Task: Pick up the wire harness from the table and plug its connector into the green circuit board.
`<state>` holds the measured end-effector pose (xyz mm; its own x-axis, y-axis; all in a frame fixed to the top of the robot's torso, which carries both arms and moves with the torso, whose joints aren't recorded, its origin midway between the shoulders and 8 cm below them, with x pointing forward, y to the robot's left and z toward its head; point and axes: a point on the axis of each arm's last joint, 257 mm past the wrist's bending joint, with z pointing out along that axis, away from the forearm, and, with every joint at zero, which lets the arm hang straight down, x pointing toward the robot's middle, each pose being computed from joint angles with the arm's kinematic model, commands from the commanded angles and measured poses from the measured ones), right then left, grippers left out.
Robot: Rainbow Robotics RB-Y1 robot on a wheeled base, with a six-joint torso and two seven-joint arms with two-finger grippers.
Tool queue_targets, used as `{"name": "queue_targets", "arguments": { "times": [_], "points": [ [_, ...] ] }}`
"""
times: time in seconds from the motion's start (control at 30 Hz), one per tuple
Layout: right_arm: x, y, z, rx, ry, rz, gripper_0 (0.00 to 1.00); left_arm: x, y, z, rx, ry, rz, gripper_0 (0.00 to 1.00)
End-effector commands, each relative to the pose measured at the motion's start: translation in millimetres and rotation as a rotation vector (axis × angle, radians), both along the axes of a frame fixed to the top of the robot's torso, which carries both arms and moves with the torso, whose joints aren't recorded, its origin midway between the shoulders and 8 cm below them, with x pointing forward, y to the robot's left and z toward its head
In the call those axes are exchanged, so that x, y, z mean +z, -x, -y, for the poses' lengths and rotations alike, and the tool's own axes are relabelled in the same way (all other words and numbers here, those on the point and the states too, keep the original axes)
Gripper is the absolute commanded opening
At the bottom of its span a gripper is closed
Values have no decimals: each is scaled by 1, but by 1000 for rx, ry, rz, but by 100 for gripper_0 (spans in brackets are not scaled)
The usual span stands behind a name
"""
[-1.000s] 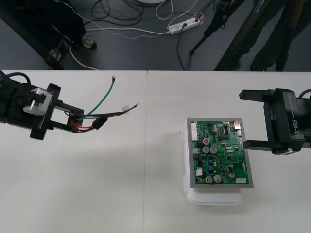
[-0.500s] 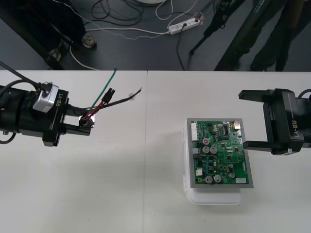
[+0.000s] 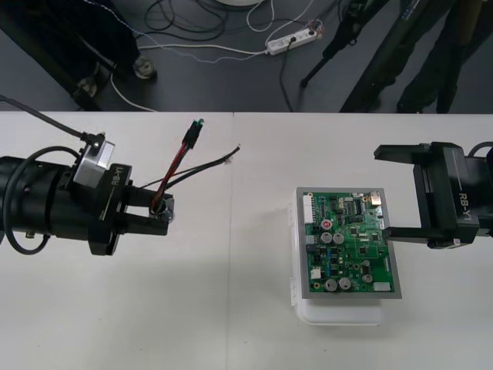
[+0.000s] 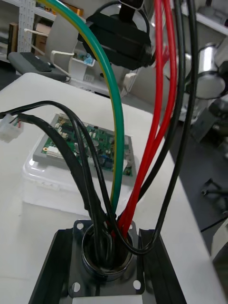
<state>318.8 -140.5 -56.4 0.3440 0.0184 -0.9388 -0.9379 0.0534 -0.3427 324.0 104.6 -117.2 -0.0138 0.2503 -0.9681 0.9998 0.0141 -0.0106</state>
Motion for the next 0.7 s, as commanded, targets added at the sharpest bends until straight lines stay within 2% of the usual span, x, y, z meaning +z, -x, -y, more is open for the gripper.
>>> {"name": "queue_targets", "arguments": {
  "times": [0.03,0.33,0.7],
  "points": [
    [8,8,-6,40,35,-6,100,7,37,26,-98,50,-64,0],
    [5,9,-9,49,36,-22,100,17,74,57,-214,108,-241,0],
    [4,10,-11,56,39,-29,100,13,116,86,-373,109,-348,0]
  ]
}}
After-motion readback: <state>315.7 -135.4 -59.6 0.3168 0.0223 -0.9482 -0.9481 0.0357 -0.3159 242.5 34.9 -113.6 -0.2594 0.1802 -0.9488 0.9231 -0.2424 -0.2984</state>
